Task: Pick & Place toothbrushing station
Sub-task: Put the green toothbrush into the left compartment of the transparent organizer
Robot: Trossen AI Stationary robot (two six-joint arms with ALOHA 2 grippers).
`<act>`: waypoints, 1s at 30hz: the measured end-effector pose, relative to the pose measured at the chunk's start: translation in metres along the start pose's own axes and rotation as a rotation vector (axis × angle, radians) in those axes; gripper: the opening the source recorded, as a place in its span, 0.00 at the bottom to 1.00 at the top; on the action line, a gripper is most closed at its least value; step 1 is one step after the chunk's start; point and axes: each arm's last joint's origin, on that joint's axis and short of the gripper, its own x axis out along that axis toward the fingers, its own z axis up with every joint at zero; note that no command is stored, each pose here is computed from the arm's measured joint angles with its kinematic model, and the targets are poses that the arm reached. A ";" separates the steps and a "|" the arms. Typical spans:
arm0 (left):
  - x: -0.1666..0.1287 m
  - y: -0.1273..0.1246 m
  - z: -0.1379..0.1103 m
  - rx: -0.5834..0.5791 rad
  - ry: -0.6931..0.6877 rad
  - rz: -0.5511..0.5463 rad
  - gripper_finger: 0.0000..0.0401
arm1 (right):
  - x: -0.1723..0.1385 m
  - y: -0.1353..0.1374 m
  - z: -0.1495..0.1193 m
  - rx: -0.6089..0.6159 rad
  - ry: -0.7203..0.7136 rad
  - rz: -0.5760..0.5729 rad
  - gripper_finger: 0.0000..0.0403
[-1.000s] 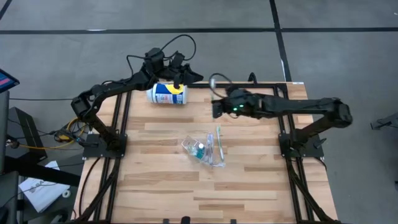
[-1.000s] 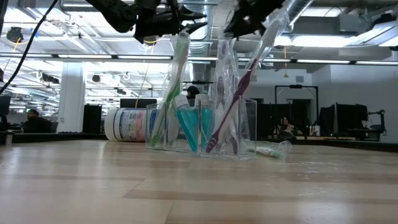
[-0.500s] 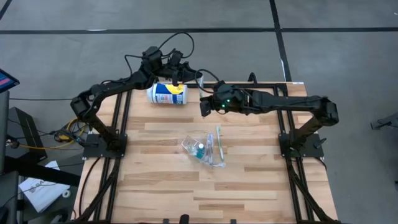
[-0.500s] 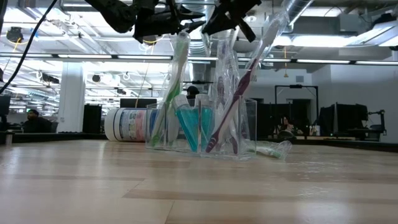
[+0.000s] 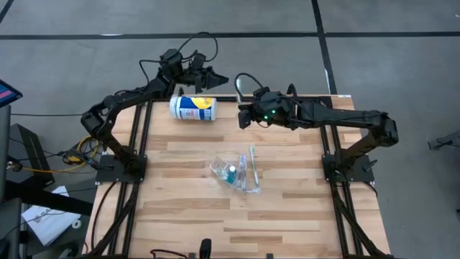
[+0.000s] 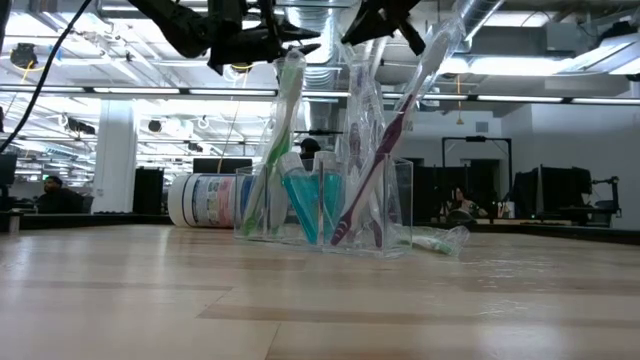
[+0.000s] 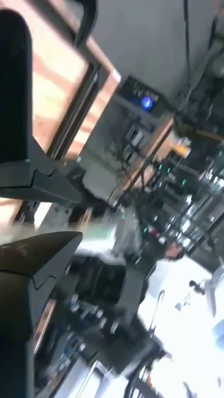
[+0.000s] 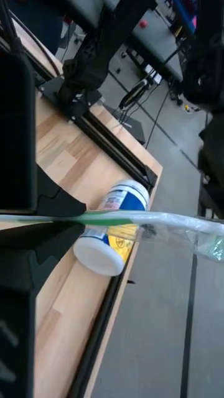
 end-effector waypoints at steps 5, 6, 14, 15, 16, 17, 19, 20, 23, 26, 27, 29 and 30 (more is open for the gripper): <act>0.012 -0.010 -0.007 0.000 0.032 -0.050 0.20 | 0.006 -0.004 0.002 -0.005 0.017 0.008 0.00; 0.014 -0.012 -0.009 0.000 0.035 -0.056 0.21 | 0.006 -0.005 0.002 -0.005 0.018 0.013 0.00; 0.017 -0.013 -0.010 -0.023 0.023 -0.042 0.38 | 0.006 -0.003 0.002 -0.012 0.033 0.039 0.00; 0.017 -0.013 -0.009 -0.022 0.017 -0.036 0.40 | 0.006 -0.003 0.002 -0.011 0.031 0.042 0.00; 0.017 -0.013 -0.009 -0.022 0.014 -0.034 0.41 | 0.005 -0.003 0.003 -0.008 0.024 0.048 0.00; 0.017 -0.013 -0.009 -0.022 0.012 -0.031 0.42 | 0.005 -0.002 0.003 -0.006 0.020 0.053 0.00; 0.017 -0.013 -0.009 -0.022 0.011 -0.032 0.43 | 0.005 -0.001 0.003 -0.010 0.018 0.055 0.00; 0.017 -0.013 -0.009 -0.024 0.010 -0.030 0.43 | 0.005 -0.001 0.003 -0.019 0.018 0.056 0.00; 0.018 -0.013 -0.009 -0.029 0.004 -0.027 0.43 | 0.006 -0.002 0.004 -0.021 0.015 0.063 0.00; 0.019 -0.015 -0.010 -0.040 0.002 -0.030 0.41 | 0.007 -0.004 0.006 -0.021 0.028 0.084 0.00; 0.020 -0.016 -0.010 -0.040 0.003 -0.034 0.41 | 0.007 -0.004 0.007 -0.021 0.022 0.089 0.00; 0.022 -0.017 -0.011 -0.039 0.005 -0.040 0.41 | 0.008 -0.005 0.009 -0.025 0.013 0.095 0.00; 0.023 -0.018 -0.012 -0.039 0.006 -0.042 0.41 | 0.008 -0.005 0.009 -0.025 0.011 0.094 0.00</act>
